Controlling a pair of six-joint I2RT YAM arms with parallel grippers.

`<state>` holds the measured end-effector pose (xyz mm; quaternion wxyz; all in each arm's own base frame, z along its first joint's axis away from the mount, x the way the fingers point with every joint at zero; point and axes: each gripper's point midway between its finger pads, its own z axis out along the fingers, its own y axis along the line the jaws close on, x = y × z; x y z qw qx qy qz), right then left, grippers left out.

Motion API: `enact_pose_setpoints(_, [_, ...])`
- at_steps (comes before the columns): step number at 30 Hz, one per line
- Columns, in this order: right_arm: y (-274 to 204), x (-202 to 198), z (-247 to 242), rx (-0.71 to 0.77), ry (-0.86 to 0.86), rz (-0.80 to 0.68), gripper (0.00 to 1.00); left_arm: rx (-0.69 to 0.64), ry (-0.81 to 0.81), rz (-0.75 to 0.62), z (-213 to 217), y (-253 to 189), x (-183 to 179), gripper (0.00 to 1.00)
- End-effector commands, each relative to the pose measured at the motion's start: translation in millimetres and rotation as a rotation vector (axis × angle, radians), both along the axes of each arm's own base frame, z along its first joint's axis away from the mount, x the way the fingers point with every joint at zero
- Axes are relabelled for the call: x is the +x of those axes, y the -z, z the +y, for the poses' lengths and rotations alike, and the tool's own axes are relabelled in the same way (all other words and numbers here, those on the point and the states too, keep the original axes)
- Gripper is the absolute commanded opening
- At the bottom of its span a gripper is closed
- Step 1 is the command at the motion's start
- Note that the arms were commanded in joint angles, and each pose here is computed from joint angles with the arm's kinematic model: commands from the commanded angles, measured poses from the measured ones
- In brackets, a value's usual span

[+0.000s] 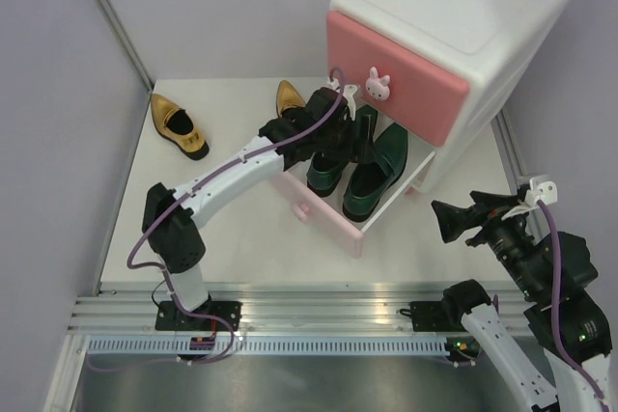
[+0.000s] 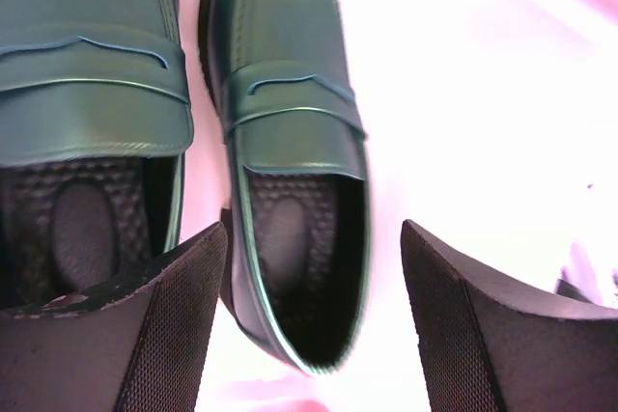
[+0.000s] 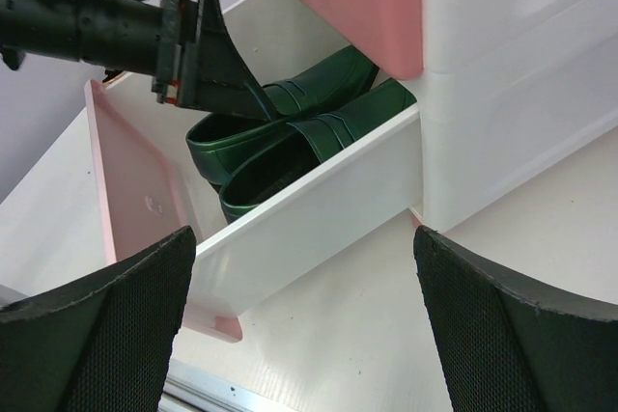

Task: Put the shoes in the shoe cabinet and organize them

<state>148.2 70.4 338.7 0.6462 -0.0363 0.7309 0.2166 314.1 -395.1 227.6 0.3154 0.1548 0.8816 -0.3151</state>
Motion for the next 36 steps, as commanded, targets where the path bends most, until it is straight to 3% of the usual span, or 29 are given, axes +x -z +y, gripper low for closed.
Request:
enact_pose_setpoints(1, [-14.9, 3.4, -0.1, -0.001, 0.003, -0.044, 0.98, -0.073, 0.013, -0.063, 5.0, -48.8, -6.8, 0.77])
enact_pose_setpoints(8, [-17.0, 3.2, 0.6, 0.000, -0.002, -0.050, 0.98, -0.037, 0.002, -0.141, 36.7, -77.7, -20.4, 0.76])
enact_pose_setpoints(16, [-21.6, 5.8, 2.2, -0.015, -0.010, -0.061, 0.98, 0.063, -0.018, -0.357, 111.6, -119.2, -45.5, 0.77])
enact_pose_setpoints(21, [-29.0, 9.6, 6.2, -0.023, -0.028, -0.073, 0.98, 0.113, -0.071, -0.421, 153.2, -123.0, -61.6, 0.82])
enact_pose_setpoints(27, [-39.4, 16.1, 5.1, -0.022, -0.010, -0.102, 0.98, 0.122, -0.104, -0.398, 188.3, -81.6, -90.8, 0.92])
enact_pose_setpoints(28, [-45.5, 15.7, 3.9, -0.019, -0.005, -0.121, 0.98, 0.148, -0.105, -0.364, 192.0, -56.5, -94.4, 0.93])
enact_pose_setpoints(36, [-51.9, 21.9, 11.6, -0.030, -0.038, -0.118, 0.98, 0.060, -0.039, -0.402, 189.1, 12.3, -111.0, 0.93])
